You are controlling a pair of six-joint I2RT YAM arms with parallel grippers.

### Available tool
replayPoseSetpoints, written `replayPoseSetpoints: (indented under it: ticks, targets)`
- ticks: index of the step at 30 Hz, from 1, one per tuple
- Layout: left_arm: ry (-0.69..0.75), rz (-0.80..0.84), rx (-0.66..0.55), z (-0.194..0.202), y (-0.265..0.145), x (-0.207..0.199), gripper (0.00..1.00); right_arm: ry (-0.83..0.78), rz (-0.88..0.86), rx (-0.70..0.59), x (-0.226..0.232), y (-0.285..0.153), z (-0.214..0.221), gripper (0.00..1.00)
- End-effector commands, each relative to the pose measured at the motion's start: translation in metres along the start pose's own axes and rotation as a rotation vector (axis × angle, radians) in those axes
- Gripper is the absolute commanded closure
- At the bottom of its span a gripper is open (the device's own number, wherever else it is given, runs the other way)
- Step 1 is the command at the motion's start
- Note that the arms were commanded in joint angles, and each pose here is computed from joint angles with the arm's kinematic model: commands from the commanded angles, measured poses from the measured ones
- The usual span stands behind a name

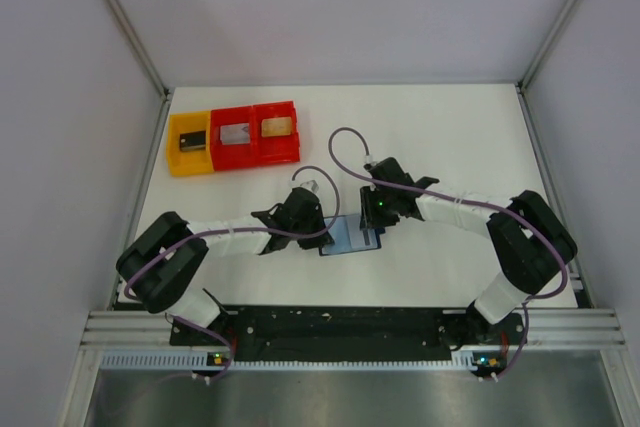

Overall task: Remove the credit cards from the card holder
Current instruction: Remove the credit card from the card holder.

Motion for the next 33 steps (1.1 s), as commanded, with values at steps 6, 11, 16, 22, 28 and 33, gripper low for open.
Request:
replayPoseSetpoints:
  ticks: [6,11,16,22,28,33]
  targets:
    - [0.003,-0.062,0.031,0.011,0.001,0.015,1.00,0.023,0.007,-0.006,0.001,-0.001,-0.003,0.63]
    - [0.005,-0.065,0.032,0.012,0.002,0.016,1.00,0.017,-0.018,-0.007,0.005,-0.002,-0.005,0.64]
    - [0.004,-0.066,0.034,0.012,0.002,0.016,1.00,0.003,-0.065,-0.004,0.013,-0.001,-0.008,0.66]
    - [0.005,-0.064,0.035,0.013,0.002,0.016,1.00,0.014,-0.036,-0.001,0.011,0.001,-0.006,0.66]
    - [0.008,-0.070,0.034,0.015,0.001,0.018,1.00,0.008,0.046,-0.053,0.003,-0.014,-0.010,0.60]
    - [0.006,-0.073,0.034,0.016,0.002,0.019,1.00,0.001,0.033,-0.041,0.006,-0.016,-0.012,0.60]
Point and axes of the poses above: each gripper's point midway between its finger pads, its own y axis out along the fingers, its own x axis along the line the jaws close on, z = x × y, the point moved 7 cm from there along -y, back along the fingers, and after that the axes turned 7 degrees about -y, right-handed, at the moved point
